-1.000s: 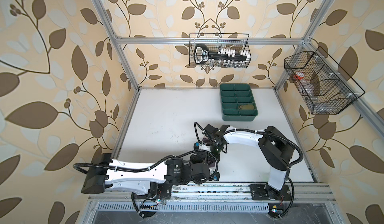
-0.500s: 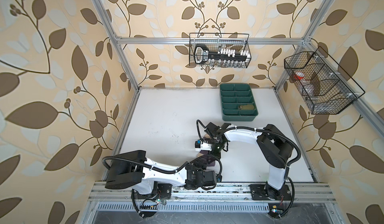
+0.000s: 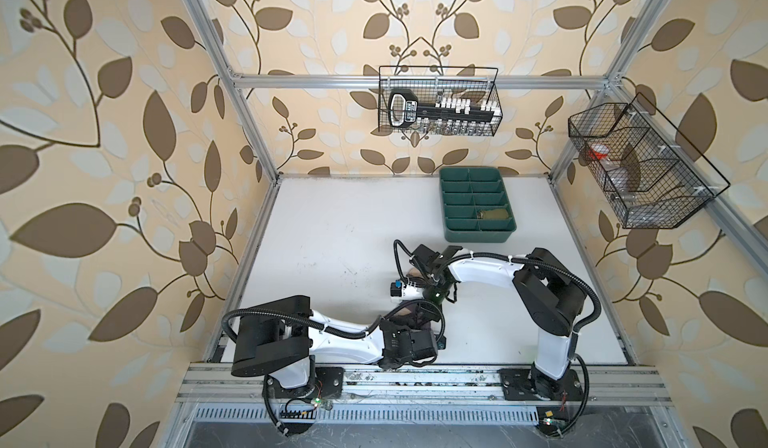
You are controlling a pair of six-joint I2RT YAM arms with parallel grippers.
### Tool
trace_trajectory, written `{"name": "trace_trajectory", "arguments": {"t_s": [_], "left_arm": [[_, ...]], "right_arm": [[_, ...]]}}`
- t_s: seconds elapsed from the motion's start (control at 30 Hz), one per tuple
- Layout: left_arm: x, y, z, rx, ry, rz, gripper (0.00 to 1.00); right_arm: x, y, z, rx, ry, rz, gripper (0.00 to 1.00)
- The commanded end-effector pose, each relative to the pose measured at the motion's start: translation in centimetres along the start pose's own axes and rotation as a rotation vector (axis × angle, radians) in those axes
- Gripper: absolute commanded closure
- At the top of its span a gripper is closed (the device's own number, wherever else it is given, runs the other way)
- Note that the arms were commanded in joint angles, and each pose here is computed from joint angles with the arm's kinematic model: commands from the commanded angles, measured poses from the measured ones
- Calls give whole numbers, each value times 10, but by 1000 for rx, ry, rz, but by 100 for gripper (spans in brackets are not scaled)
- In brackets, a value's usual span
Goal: Roll the socks
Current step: 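Reach the left gripper across and grasp the roll beside the right gripper, then open and withdraw the right gripper while the left gripper holds the roll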
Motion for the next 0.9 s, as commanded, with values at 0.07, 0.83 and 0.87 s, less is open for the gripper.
{"name": "trace_trajectory", "arguments": {"t_s": [0.07, 0.83, 0.87], "left_arm": [[-14, -3, 8, -9, -15, -121, 93], [-6, 16, 26, -70, 124, -663, 99], [-1, 15, 29, -56, 160, -689, 98]], "right_arm": [[-13, -4, -10, 45, 12, -68, 80], [61, 298, -73, -968, 8, -1367, 0], [70, 292, -77, -951, 74, -1364, 0]]}}
Point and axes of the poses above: each gripper's point midway between its finger pads, its own y axis back along the fingers, its own x axis along the line the jaws close on, z = x × y, the point moved 4 cm from there along y, back along the fingers, and after that the axes turned 1 degree about y, right-handed, at the moved point
